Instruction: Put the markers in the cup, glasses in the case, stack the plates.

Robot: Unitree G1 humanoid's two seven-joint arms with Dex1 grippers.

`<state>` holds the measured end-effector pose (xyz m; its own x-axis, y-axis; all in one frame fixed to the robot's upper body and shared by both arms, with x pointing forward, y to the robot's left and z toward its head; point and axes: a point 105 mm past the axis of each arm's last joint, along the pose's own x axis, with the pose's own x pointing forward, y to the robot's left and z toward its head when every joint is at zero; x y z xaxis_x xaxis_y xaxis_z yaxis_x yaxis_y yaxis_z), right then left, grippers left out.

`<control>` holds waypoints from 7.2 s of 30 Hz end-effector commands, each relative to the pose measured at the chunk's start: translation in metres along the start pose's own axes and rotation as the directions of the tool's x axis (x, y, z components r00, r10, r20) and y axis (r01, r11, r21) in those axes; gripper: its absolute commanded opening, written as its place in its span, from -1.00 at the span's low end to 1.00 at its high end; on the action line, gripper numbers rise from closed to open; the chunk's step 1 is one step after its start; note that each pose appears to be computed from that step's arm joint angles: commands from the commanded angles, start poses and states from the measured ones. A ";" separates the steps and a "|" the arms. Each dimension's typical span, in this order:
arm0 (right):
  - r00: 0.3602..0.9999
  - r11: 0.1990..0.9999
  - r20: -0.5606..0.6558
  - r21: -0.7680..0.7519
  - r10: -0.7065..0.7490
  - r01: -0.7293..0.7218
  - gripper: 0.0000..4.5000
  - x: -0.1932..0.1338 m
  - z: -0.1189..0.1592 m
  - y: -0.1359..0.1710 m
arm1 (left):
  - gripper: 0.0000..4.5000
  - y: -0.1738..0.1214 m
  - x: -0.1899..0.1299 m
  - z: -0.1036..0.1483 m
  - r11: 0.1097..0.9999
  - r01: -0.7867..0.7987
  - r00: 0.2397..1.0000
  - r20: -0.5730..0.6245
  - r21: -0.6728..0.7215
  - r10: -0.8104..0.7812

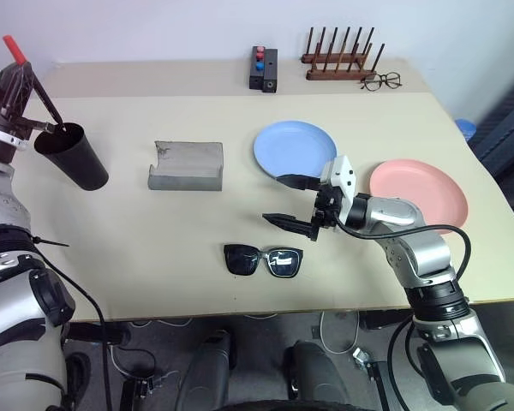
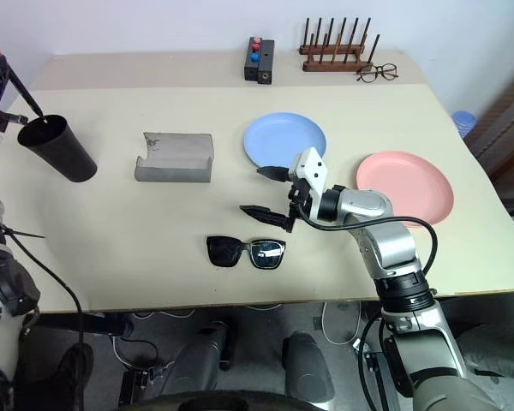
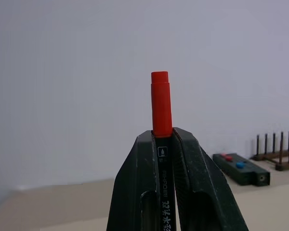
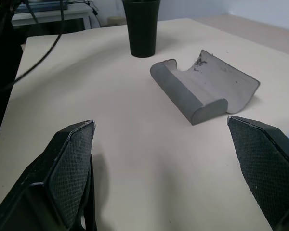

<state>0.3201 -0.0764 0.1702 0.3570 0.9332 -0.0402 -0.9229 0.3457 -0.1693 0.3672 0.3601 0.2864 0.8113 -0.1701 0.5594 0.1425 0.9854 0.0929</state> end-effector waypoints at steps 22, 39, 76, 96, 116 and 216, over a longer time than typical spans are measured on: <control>1.000 0.999 0.022 -0.046 0.003 -0.002 1.00 -0.001 0.012 0.002 | -0.95 0.018 -0.033 -0.017 0.993 -0.113 0.994 0.011 0.016 0.113; 1.000 0.999 0.020 -0.052 -0.002 0.003 1.00 -0.001 0.013 0.001 | 0.48 0.021 -0.032 -0.023 0.987 -0.158 0.987 -0.007 -0.006 0.158; 0.968 0.976 0.135 -0.020 -0.211 0.216 1.00 -0.057 0.031 -0.027 | 0.73 -0.177 -0.026 -0.149 0.618 0.672 0.288 -0.625 -0.408 -0.725; 0.979 0.983 0.101 -0.023 -0.179 0.182 1.00 -0.044 0.023 -0.024 | -0.72 -0.173 -0.041 -0.086 0.429 0.580 0.130 -0.441 -0.693 -0.888; 0.986 0.989 0.084 -0.029 -0.144 0.147 1.00 -0.037 0.018 -0.025 | -0.72 -0.196 -0.157 -0.055 0.241 0.638 -0.200 -0.459 -0.731 -0.865; 0.978 0.974 -0.022 -0.095 -0.208 0.205 1.00 -0.055 0.000 -0.029 | -0.99 -0.291 -0.052 -0.025 0.057 0.659 -0.196 -0.244 -0.750 -0.950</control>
<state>0.3282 -0.1397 0.1646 0.5494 0.8332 -0.0622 -0.8208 0.5242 -0.2269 0.3018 0.0768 0.1915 -0.1649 -0.8871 -0.4311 0.9630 -0.0504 -0.2648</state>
